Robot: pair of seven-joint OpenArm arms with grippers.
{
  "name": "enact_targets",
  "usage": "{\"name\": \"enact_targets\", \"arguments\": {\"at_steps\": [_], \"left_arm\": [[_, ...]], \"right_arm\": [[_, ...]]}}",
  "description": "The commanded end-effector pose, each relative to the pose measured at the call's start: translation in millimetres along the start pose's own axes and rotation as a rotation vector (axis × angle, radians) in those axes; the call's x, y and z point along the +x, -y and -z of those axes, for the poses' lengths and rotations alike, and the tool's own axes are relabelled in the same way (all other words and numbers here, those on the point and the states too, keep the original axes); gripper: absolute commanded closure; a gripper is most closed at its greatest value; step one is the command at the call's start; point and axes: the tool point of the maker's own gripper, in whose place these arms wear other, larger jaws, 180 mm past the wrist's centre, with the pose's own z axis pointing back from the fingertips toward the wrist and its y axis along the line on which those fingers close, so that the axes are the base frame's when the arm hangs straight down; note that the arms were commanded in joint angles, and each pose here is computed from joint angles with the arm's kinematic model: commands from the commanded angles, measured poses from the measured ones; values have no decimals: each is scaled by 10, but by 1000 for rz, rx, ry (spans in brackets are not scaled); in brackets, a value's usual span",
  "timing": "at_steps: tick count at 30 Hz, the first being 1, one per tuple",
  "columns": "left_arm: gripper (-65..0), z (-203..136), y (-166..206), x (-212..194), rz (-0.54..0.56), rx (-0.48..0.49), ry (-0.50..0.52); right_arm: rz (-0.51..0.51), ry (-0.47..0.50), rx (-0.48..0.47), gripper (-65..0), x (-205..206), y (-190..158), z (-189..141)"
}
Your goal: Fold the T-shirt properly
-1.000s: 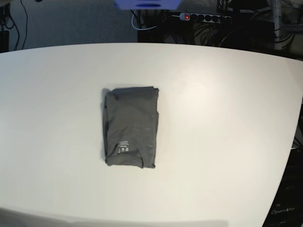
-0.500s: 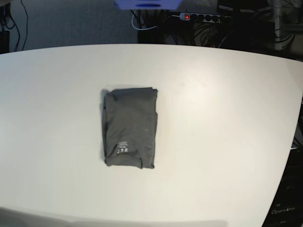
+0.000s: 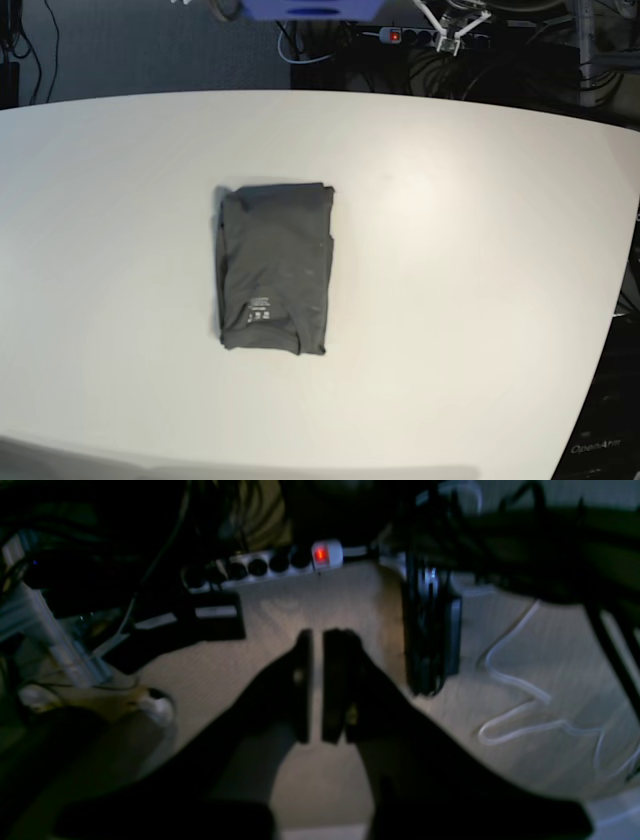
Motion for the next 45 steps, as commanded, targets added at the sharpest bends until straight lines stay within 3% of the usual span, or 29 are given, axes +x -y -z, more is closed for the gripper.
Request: {"name": "enact_targets", "arguments": {"at_steps": [1,4,9,12,16,29,45], "left_arm": [[-37,16,8,24,9,1,-12],[-37,7,97,-204,5,-12,-143],[-37,-39,220,-453,5,-30,-305],[-37,-61,322,-530,5,-46,-351],[-37,-51,371,-504,-5,-52,-344],[-36,21,743,-263,-5,-105,-278],[-36,39,694,-194,-20,-94,-222]], "right_arm": [[-34,-17,-56,-15,4,197,-49],[-144,-30,-162,-15,93,279,-6],[-171,52,-275,-15,578,316,39],[-177,89,-324,-15,804,306,49],[-181,119,-315,-15,1004,198,81],[-166,104,-260,-15,833,-134,208],[-163,89,-268,-15,745,-82,195]]}}
